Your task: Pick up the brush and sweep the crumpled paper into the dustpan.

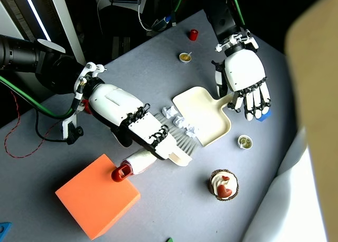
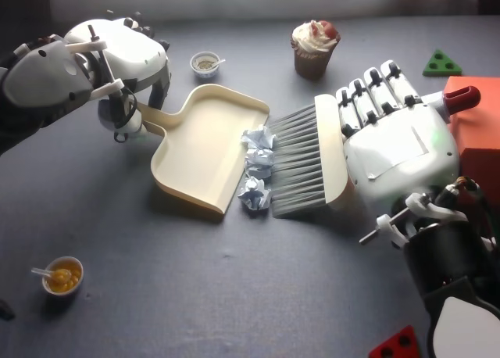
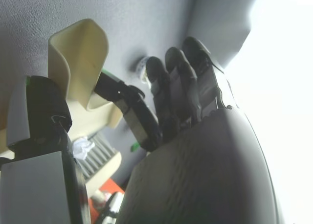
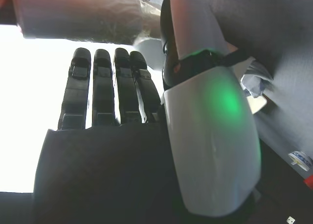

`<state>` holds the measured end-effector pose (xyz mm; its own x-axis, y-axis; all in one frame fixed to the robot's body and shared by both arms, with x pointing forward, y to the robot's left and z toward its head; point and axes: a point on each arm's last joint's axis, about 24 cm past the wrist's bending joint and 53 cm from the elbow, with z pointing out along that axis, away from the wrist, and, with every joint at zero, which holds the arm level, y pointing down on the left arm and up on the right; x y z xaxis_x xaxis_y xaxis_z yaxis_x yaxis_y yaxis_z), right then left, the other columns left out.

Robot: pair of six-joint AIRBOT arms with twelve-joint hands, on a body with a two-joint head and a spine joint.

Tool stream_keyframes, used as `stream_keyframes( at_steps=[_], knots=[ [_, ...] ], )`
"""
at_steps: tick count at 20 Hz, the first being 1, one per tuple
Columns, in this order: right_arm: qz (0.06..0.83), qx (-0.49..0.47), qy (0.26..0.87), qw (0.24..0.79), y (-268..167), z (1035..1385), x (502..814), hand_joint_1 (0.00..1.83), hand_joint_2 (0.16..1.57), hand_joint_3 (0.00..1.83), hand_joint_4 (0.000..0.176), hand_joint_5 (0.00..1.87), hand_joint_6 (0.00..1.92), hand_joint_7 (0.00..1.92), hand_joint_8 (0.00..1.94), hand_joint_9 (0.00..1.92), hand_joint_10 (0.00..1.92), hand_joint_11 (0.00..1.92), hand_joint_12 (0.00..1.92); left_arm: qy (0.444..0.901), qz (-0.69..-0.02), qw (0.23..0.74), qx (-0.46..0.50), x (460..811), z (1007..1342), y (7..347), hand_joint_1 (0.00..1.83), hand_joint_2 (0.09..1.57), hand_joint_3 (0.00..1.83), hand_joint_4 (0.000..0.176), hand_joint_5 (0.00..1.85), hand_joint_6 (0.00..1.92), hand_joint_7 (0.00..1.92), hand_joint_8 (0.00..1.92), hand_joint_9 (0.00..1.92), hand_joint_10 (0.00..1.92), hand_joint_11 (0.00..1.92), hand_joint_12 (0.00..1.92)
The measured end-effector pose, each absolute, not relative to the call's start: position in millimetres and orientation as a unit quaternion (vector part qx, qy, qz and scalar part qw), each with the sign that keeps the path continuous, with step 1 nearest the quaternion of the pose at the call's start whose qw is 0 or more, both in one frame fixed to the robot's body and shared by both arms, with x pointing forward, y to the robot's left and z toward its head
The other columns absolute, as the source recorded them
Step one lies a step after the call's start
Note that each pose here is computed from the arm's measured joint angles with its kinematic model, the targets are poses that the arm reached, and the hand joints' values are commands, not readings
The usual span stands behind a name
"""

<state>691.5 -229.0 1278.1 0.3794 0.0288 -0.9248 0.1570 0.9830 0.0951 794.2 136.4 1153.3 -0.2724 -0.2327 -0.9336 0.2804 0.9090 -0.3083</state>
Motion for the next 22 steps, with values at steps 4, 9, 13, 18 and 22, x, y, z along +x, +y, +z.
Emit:
stream_keyframes(
  at_steps=[4,9,13,18,22],
  knots=[
    [-0.036,0.086,0.548,0.831,-228,1283,695,1.28,1.08,0.00,0.000,0.19,0.00,0.15,0.00,0.12,0.00,0.14,0.03,0.768,-0.213,0.604,0.015,794,1155,137,1.17,1.08,0.00,0.000,1.05,0.86,0.43,0.01,0.31,0.00,0.05,0.58],
    [-0.044,0.095,0.545,0.832,-233,1282,704,1.30,1.11,0.01,0.000,0.16,0.00,0.14,0.00,0.12,0.00,0.15,0.03,0.767,-0.215,0.604,0.011,795,1157,138,1.16,1.09,0.00,0.000,1.03,0.89,0.43,0.00,0.31,0.00,0.05,0.60],
    [-0.048,0.096,0.542,0.833,-234,1282,708,1.27,1.14,0.01,0.000,0.12,0.00,0.09,0.00,0.09,0.00,0.15,0.03,0.766,-0.216,0.606,0.010,795,1159,138,1.16,1.09,0.00,0.000,1.04,0.87,0.44,0.00,0.32,0.00,0.05,0.60],
    [-0.060,0.100,0.537,0.836,-240,1280,717,1.29,1.14,0.01,0.000,0.13,0.00,0.09,0.00,0.09,0.00,0.16,0.03,0.762,-0.217,0.609,0.008,797,1165,139,1.13,1.09,0.00,0.000,1.03,0.89,0.46,0.01,0.34,0.01,0.06,0.61],
    [-0.069,0.103,0.532,0.838,-246,1282,721,1.25,1.12,0.00,0.000,0.19,0.01,0.13,0.01,0.15,0.01,0.18,0.04,0.763,-0.218,0.609,0.007,797,1164,139,1.15,1.08,0.00,0.000,1.05,0.85,0.47,0.00,0.34,0.00,0.05,0.62]
  ],
)
